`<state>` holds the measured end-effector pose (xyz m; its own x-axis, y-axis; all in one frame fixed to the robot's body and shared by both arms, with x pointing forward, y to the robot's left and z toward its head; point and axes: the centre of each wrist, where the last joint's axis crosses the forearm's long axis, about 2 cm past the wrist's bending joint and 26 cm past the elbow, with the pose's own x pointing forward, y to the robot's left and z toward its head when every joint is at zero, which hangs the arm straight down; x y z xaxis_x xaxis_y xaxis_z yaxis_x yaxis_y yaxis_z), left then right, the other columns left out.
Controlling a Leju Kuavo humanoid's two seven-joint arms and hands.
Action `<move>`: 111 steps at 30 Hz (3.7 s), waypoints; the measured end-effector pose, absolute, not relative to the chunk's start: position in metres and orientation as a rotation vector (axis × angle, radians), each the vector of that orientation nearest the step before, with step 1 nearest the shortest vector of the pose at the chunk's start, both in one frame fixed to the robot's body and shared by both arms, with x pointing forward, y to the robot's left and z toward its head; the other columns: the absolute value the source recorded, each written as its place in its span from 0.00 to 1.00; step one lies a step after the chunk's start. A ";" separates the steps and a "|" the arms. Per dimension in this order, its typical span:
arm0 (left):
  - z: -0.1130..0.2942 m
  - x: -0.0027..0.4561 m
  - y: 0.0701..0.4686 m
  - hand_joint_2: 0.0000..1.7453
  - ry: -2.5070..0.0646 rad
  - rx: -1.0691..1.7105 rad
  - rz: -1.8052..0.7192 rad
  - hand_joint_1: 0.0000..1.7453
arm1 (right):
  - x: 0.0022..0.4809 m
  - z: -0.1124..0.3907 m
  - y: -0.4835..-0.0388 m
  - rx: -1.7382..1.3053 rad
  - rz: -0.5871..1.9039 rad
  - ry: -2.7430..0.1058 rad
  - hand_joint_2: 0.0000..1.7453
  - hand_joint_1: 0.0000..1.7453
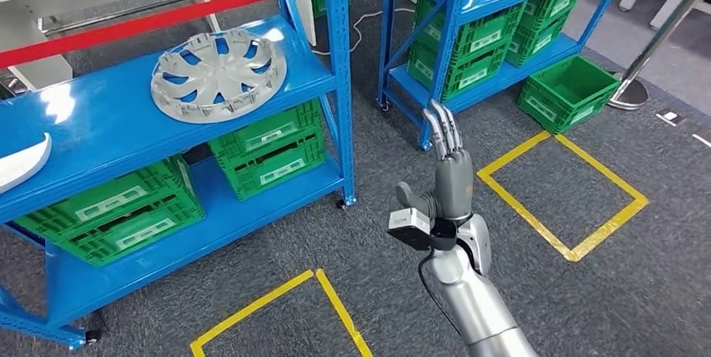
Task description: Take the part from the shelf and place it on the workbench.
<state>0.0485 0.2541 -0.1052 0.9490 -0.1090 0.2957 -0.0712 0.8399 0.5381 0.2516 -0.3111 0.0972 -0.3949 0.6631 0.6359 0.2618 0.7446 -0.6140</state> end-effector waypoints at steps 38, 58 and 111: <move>-0.105 0.048 0.252 0.00 -0.337 0.560 -0.015 0.00 | 0.241 0.093 -0.313 -0.515 0.518 -1.949 1.00 0.00; -0.106 0.047 0.254 0.00 -0.337 0.565 -0.011 0.00 | 0.243 0.089 -0.313 -0.512 0.534 -1.954 0.00 0.00; -0.105 0.052 0.259 0.00 -0.342 0.575 -0.036 0.00 | 0.298 0.084 -0.291 -0.245 0.659 -1.930 0.00 0.00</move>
<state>0.0521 0.2588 -0.1052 0.9429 -0.1279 0.3075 -0.0616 0.8403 0.5386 0.2981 -0.2907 0.0838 -0.4434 0.4481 0.7763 -0.1199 0.8286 -0.5468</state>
